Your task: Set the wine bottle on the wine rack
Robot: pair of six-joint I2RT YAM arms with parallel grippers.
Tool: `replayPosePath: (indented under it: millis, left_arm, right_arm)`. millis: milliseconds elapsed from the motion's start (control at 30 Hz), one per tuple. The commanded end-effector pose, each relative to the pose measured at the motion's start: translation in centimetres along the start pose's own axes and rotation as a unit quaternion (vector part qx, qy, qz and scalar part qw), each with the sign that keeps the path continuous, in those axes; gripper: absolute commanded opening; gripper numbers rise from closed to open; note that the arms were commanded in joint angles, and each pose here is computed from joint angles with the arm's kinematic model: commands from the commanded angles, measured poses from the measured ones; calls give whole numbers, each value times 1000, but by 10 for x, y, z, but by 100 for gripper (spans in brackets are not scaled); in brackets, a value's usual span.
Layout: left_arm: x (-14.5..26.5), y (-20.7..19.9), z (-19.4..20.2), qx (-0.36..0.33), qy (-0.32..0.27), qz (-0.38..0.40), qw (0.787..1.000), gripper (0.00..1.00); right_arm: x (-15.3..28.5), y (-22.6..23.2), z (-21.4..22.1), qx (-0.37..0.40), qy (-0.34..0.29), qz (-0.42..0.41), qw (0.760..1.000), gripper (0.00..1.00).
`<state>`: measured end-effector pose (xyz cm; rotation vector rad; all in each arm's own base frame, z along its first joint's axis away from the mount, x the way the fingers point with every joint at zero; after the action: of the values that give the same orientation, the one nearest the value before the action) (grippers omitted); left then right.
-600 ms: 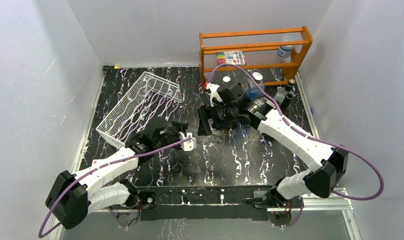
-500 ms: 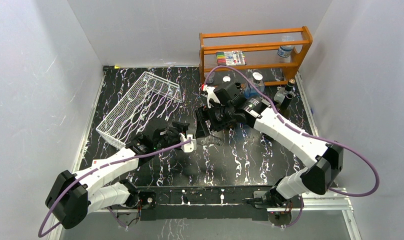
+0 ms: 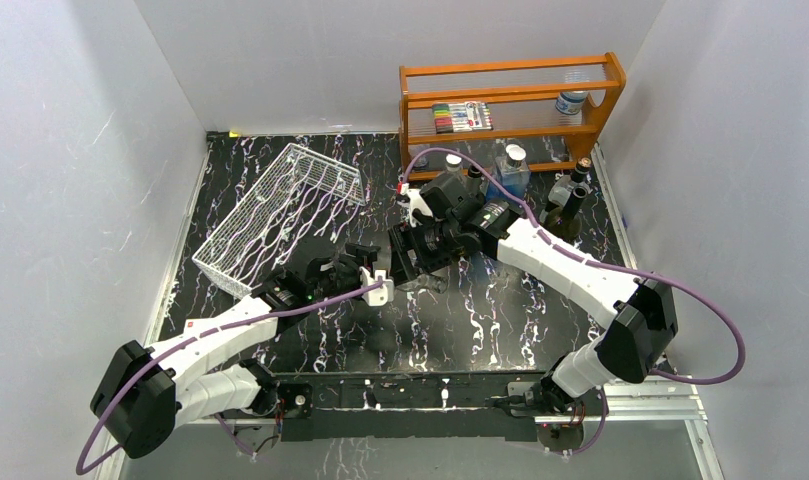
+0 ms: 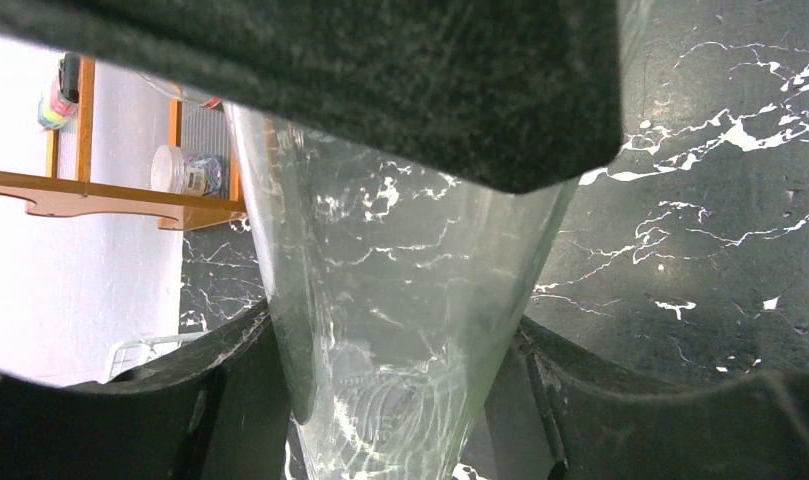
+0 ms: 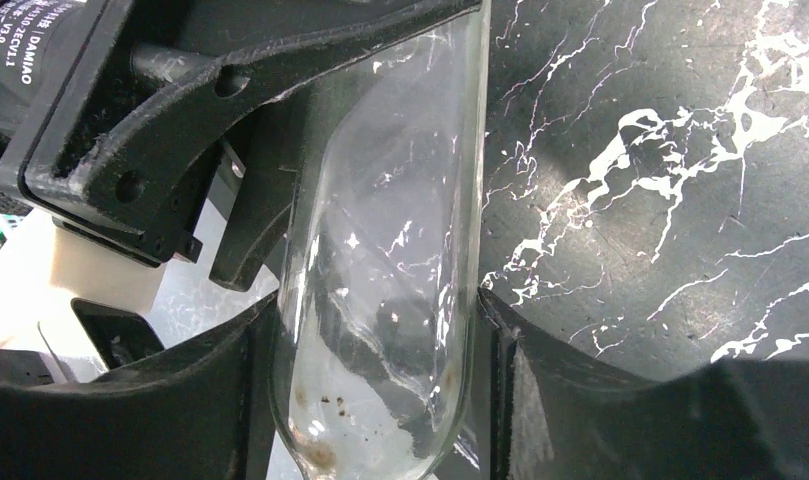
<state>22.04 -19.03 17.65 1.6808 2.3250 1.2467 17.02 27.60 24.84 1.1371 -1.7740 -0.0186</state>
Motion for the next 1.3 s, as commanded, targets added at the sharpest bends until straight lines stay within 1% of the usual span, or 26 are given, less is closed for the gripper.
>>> replayPosePath:
  millis: [0, 67, 100, 133, 200, 267, 333, 367, 400, 433, 467, 500, 600, 767, 933, 1033, 1100, 1133, 1167, 1200, 1233, 1267]
  left_arm:
    - [3, 17, -23, -18, -44, -23, 999, 0]
    - [3, 18, -23, -12, -44, -26, 999, 0]
    - [4, 18, -23, -9, -45, -29, 999, 2]
    - [4, 18, -23, -7, -44, -31, 999, 5]
    - [4, 17, -22, -3, -42, -31, 999, 16]
    - [4, 17, -19, -1, -36, -37, 999, 33]
    - [4, 17, -15, 2, -28, -46, 999, 48]
    - [3, 17, -14, 3, -25, -48, 999, 52]
    - [3, 16, -12, 4, -20, -48, 999, 59]
    - [3, 16, -12, 5, -17, -48, 999, 74]
    - [3, 16, -11, 7, -15, -47, 999, 96]
    - [3, 16, -11, 11, -11, -45, 999, 98]
    - [3, 17, -10, 18, -5, -45, 999, 98]
    - [8, 22, -18, 30, -16, -55, 998, 98]
    - [17, 28, -36, 59, -64, -73, 994, 98]
    - [27, 34, -51, 119, -95, -91, 984, 98]
    - [37, 44, -62, 182, -110, -126, 969, 98]
    - [43, 52, -69, 230, -117, -151, 954, 98]
    - [50, 61, -72, 289, -111, -188, 932, 98]
    - [57, 70, -71, 348, -92, -235, 903, 98]
    - [63, 77, -77, 387, -86, -249, 884, 98]
    - [68, 83, -79, 411, -65, -264, 870, 98]
  right_arm:
    - [-3, 4, -6, 9, -8, -15, 1000, 60]
    - [-2, 4, -6, 12, -14, -16, 1000, 47]
    - [-2, 4, -6, 13, -21, -15, 1000, 40]
    - [0, 4, -7, 15, -28, -14, 999, 35]
    - [3, 5, -9, 21, -46, -9, 999, 22]
    - [9, 6, -13, 27, -66, -2, 997, 11]
    - [14, 7, -16, 30, -82, 3, 996, 2]
    - [16, 8, -17, 31, -88, 3, 996, 0]
    - [18, 8, -17, 32, -92, 6, 995, 0]
    - [20, 9, -17, 34, -95, 7, 995, 0]
    - [22, 9, -16, 35, -100, 9, 994, 0]
    - [25, 10, -16, 37, -106, 10, 994, 0]
    - [30, 9, -13, 42, -119, 15, 992, 0]
    - [39, 3, -9, 58, -149, 47, 986, 0]
    - [47, -2, -7, 85, -188, 68, 976, 0]
    - [50, -4, -5, 101, -205, 72, 971, 0]
    - [52, -4, -4, 109, -215, 71, 968, 0]
    - [51, -4, -3, 112, -219, 69, 967, 0]
    - [50, -5, -2, 115, -222, 65, 966, 0]
    - [48, -4, -1, 122, -225, 58, 965, 0]
    - [44, -4, 1, 128, -225, 47, 965, 0]
    - [40, -4, 3, 136, -228, 36, 963, 0]
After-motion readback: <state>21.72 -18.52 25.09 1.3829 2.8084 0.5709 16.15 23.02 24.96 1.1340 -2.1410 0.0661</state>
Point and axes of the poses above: each gripper's point midway between its finger pads, its own x axis back along the fingers, its own y axis along the line the jaws close on, z = x × y, the point moved 7 cm from there along x, back along the fingers, and after that the axes turned 7 degrees about x, right-handed, at the moved point
